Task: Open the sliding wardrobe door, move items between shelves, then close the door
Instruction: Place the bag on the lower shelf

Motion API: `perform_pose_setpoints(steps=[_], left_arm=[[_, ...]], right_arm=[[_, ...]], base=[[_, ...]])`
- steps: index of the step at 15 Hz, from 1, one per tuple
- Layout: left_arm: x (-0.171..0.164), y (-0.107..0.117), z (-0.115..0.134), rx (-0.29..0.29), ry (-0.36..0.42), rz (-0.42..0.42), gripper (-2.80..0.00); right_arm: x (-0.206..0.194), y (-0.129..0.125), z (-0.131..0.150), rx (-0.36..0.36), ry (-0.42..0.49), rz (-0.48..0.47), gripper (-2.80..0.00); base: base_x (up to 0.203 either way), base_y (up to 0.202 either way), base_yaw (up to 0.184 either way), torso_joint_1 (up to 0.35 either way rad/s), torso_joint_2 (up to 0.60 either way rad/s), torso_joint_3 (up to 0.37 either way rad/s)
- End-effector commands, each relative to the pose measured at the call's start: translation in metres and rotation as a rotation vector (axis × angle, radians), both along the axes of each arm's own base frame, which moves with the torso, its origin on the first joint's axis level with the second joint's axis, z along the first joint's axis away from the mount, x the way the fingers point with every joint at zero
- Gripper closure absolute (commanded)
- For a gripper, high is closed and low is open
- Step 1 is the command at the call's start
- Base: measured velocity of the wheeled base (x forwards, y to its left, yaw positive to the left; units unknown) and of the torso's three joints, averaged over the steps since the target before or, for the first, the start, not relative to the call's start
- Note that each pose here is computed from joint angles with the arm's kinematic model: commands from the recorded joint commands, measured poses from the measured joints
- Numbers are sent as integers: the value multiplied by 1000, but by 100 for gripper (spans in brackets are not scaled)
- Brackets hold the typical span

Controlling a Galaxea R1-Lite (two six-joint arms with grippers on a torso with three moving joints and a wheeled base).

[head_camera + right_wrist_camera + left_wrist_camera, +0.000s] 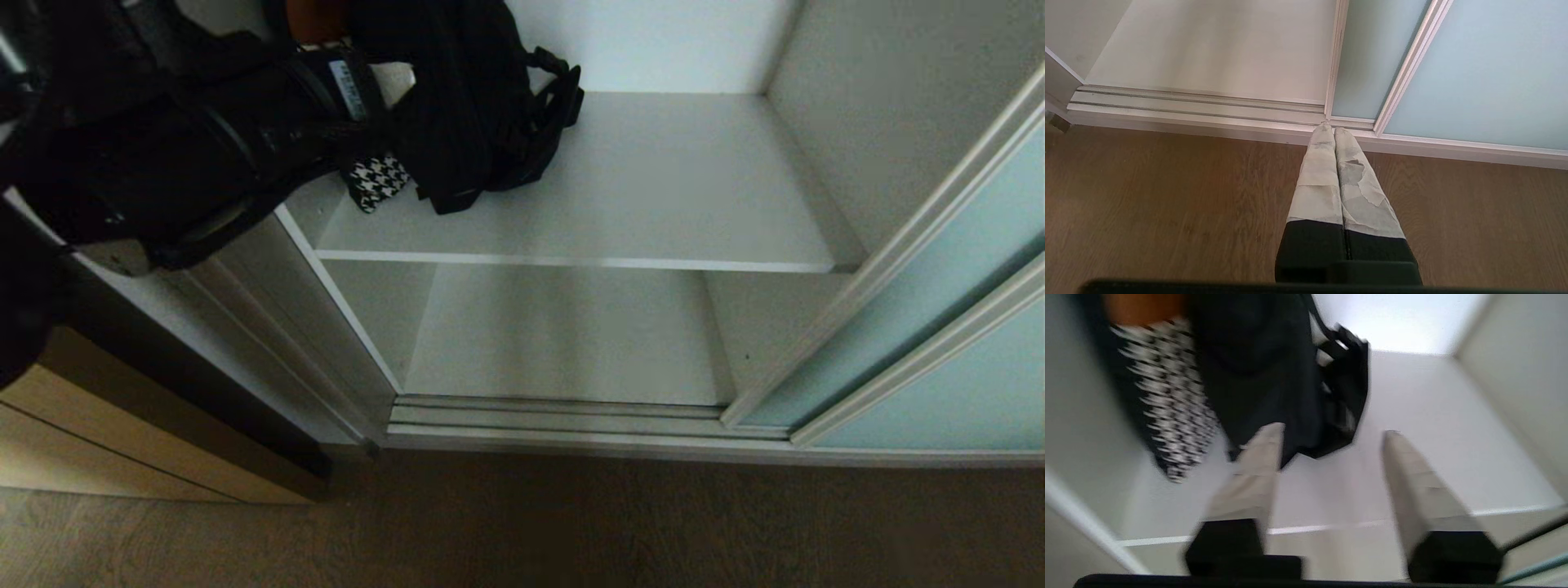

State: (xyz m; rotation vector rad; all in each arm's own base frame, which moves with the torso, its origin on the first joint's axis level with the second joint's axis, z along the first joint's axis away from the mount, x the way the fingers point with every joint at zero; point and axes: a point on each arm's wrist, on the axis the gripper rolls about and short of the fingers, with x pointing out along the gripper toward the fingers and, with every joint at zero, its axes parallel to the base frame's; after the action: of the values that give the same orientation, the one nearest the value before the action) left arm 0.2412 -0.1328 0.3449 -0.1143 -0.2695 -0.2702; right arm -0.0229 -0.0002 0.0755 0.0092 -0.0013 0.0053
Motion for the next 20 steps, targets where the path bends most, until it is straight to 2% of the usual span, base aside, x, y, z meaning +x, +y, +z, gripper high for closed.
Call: perform_pose_setpoints(steps=[1,3,5,11,13,20], left_arm=[[22,-20,-17,21,45,17,-280],[27,-22,-17,-5,18,44,-280],[37,-27,-25,18,35,83,-280],[53,-35,-33,16,-53,147,-280],[52,-34,-28,9,-85,155,-280],[51,-34,-22,-9,-111,172,-280]], right_arm=[[0,0,0,0,-2,1,0],[0,0,0,0,-2,1,0],[0,0,0,0,-2,1,0],[0,0,0,0,-2,1,0],[0,0,0,0,-2,1,0],[0,0,0,0,-2,0,0]], base=[[0,0,0,0,0,0],[0,0,0,0,0,0],[0,0,0,0,0,0],[0,0,0,0,0,0],[0,0,0,0,0,0],[0,0,0,0,0,0]])
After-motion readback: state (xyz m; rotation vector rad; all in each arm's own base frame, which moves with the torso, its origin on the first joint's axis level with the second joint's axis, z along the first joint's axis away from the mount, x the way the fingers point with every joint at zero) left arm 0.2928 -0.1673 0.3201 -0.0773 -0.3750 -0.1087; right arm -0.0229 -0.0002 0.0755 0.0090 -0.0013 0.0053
